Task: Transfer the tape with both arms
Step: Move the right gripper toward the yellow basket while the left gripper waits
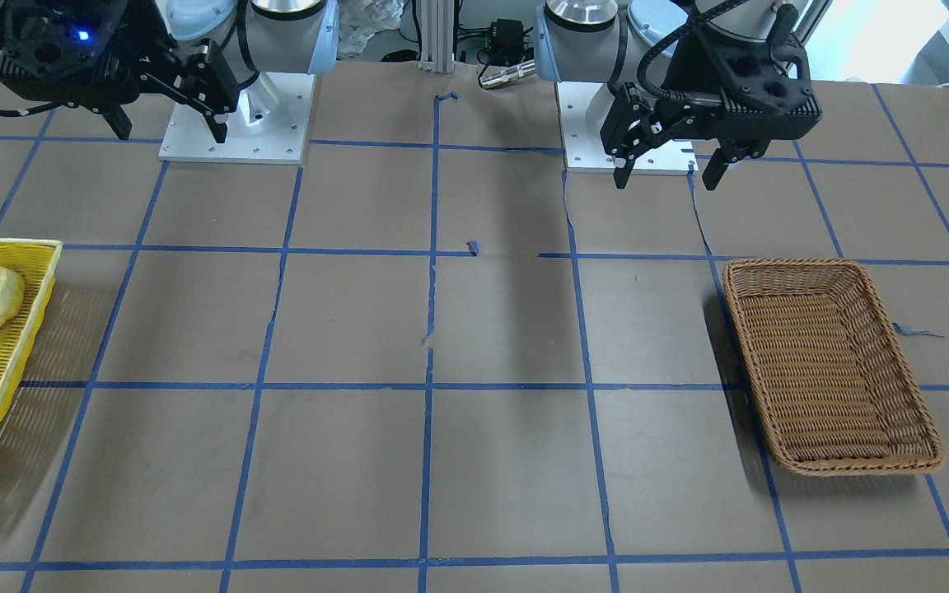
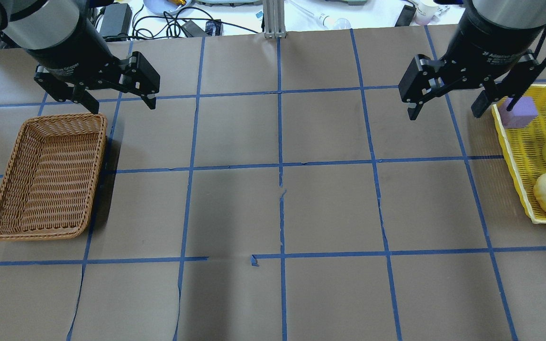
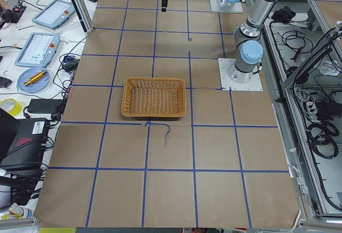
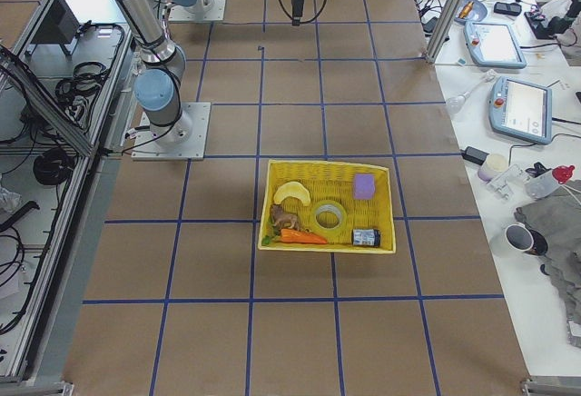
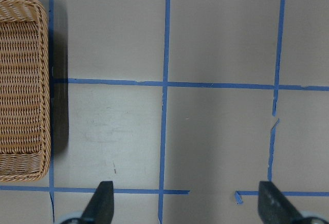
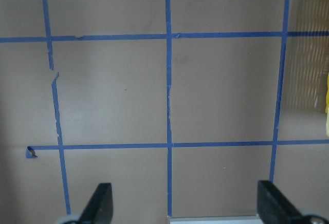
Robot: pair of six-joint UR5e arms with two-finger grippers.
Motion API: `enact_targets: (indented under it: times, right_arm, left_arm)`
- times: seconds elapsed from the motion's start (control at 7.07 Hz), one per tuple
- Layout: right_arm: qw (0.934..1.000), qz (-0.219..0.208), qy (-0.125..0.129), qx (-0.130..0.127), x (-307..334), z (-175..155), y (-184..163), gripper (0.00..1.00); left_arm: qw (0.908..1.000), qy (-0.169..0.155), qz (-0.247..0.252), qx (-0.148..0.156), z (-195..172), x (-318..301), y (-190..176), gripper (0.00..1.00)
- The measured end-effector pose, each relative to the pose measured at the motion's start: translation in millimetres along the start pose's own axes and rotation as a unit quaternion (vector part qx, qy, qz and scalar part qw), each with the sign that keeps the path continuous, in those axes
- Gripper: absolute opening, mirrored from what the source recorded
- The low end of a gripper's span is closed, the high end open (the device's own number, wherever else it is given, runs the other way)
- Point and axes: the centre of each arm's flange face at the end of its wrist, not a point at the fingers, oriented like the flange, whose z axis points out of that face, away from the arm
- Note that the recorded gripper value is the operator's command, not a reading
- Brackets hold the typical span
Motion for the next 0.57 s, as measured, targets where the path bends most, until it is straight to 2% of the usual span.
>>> enact_targets:
  times: [0.28, 0.57]
  right_arm:
    - [0.9999, -0.001, 0.005, -0.015, 0.3, 3.6, 2.6, 1.00]
    - [0.9998, -0.002, 0.007, -0.018, 0.5, 5.9, 1.3, 1.00]
  left_arm:
    - [1.0000, 0.001, 0.006, 0.001, -0.2, -0.8, -0.6, 1.00]
    - [1.0000, 0.002, 0.007, 0.003, -0.8, -1.4, -0.6, 1.00]
